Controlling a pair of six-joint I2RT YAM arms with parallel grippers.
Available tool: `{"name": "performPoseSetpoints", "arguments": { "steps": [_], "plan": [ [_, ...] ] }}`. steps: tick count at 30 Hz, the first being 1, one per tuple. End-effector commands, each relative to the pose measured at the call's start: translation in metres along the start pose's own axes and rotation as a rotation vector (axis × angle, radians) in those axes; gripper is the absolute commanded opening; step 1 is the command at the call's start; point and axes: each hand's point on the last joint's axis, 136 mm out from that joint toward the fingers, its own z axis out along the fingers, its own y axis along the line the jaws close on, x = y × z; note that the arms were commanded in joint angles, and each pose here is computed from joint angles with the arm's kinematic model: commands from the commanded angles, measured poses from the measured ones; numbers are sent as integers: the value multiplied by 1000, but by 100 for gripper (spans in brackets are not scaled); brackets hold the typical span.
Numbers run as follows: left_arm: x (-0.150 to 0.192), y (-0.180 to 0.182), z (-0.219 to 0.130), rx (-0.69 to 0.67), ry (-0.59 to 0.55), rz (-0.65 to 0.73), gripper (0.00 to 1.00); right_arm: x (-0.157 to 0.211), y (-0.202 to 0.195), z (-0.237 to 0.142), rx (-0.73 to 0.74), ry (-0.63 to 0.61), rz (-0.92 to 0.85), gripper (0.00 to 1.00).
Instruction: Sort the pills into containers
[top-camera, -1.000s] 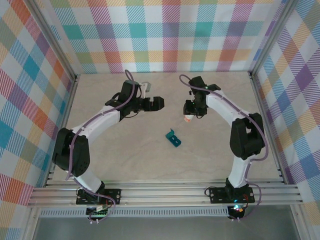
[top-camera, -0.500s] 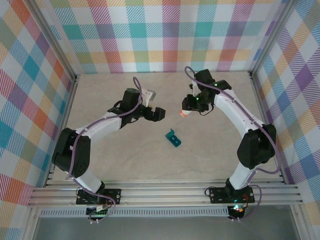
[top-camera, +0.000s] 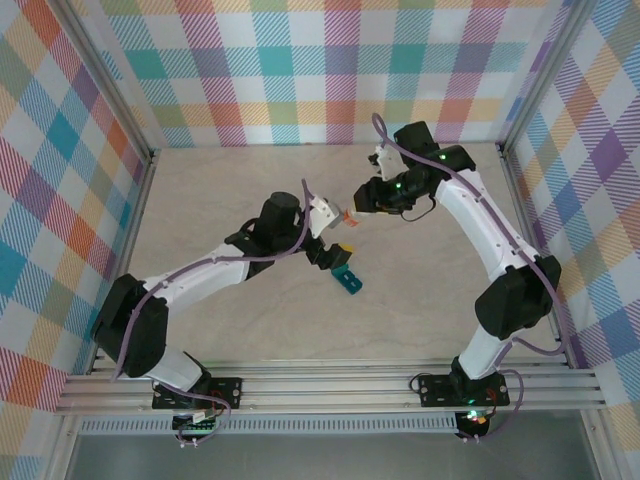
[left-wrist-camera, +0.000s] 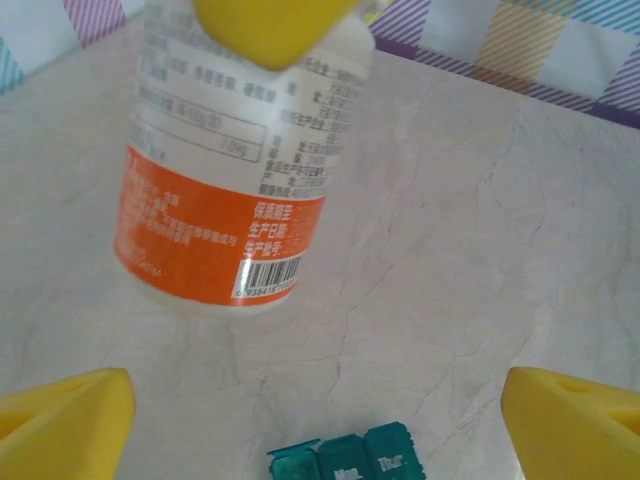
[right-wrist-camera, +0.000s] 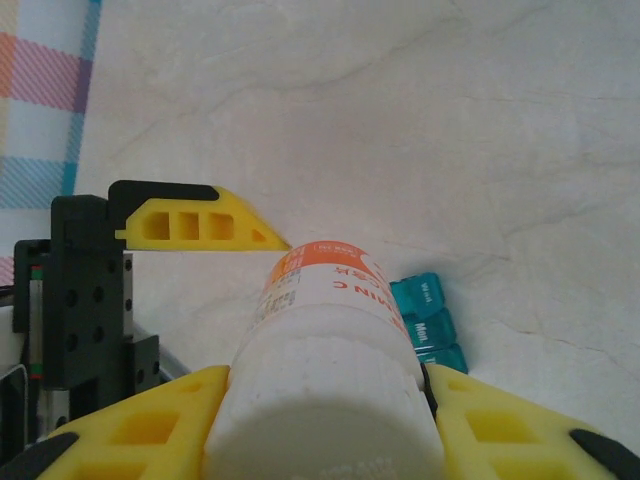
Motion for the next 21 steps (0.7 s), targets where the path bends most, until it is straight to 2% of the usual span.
{"name": "performPoseSetpoints", "arguments": {
  "steps": [1, 9, 21],
  "plan": [
    [-17, 2, -11, -52, -63, 118, 90, 8, 15, -11, -71, 19, -27, 42],
    [-18, 8, -15, -98, -69, 184, 89, 10, 21, -7, -148, 9, -30, 42],
    [-16, 15, 1, -89, -40, 174, 81, 7, 23, 10, -244, 0, -6, 41]
  ]
}}
